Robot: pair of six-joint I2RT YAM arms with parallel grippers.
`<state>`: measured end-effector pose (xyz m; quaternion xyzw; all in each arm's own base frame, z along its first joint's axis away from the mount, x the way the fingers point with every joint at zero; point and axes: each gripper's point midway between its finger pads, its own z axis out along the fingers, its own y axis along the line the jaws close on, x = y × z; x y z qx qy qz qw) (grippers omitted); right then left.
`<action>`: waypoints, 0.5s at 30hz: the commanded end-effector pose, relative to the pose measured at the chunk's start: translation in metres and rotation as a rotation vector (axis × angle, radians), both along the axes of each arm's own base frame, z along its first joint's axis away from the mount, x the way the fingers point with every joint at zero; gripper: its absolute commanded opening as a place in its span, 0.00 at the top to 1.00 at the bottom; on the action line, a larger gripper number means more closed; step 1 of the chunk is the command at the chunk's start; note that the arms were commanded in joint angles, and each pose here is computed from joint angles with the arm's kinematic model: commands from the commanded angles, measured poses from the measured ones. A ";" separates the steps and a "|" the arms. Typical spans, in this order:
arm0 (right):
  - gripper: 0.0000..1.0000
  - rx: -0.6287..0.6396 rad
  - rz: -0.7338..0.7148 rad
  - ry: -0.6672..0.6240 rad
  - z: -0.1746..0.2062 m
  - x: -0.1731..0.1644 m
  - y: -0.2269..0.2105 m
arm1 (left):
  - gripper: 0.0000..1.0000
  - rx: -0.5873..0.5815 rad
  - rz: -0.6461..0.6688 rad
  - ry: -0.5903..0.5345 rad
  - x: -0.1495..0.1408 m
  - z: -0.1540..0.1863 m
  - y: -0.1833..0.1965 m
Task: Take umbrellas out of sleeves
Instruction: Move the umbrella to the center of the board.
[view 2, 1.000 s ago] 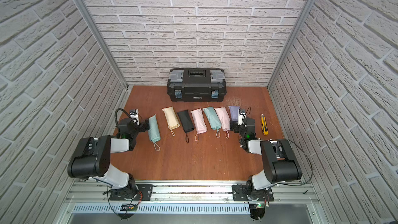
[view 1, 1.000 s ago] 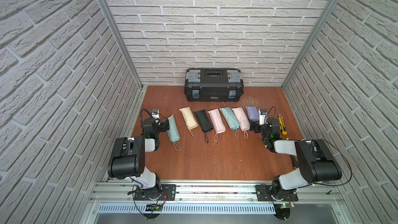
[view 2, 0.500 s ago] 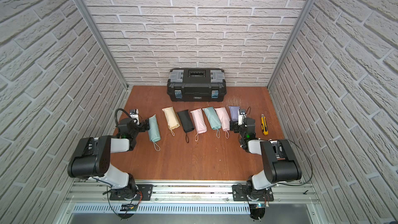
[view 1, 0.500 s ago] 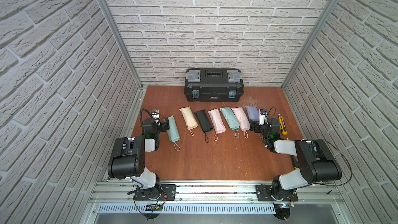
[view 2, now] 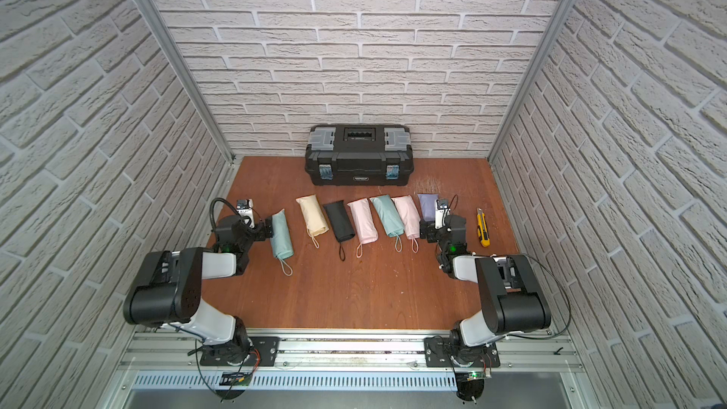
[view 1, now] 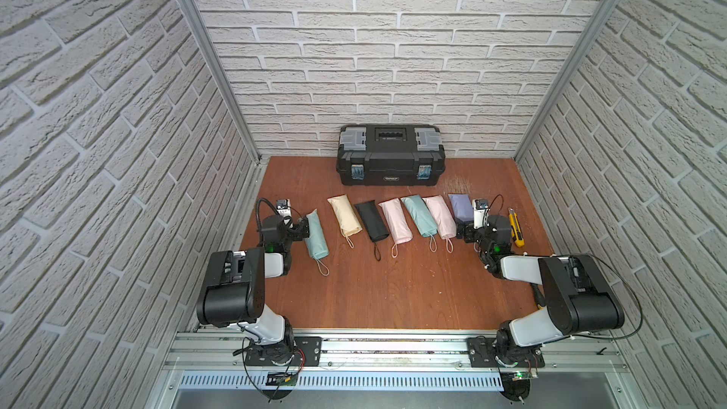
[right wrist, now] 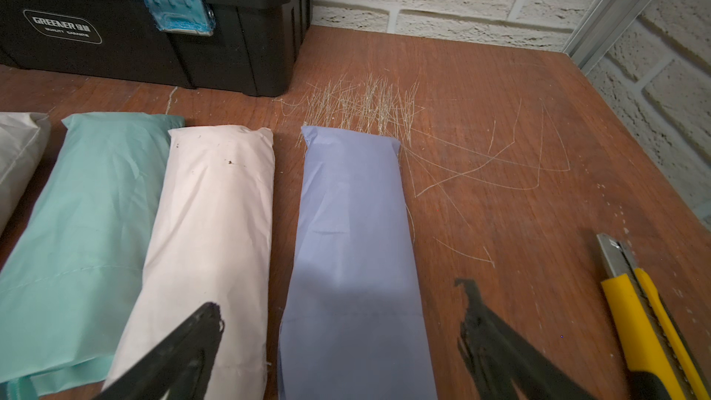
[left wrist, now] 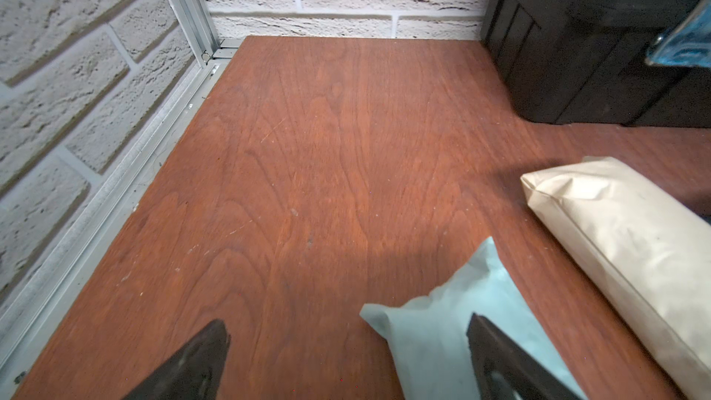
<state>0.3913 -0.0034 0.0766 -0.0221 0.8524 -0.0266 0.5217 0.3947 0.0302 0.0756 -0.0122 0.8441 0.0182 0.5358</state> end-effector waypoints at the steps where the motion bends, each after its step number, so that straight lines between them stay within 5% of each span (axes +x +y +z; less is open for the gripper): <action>1: 0.01 0.002 0.002 -0.053 0.017 0.007 0.000 | 0.02 0.029 0.008 -0.047 0.006 0.014 0.000; 11: 0.01 -0.006 -0.013 -0.079 0.031 0.008 -0.001 | 0.02 0.086 0.008 -0.065 -0.002 0.030 -0.008; 15: 0.01 -0.019 -0.040 0.149 0.069 0.020 0.010 | 0.02 0.265 -0.066 -0.079 -0.008 0.071 -0.049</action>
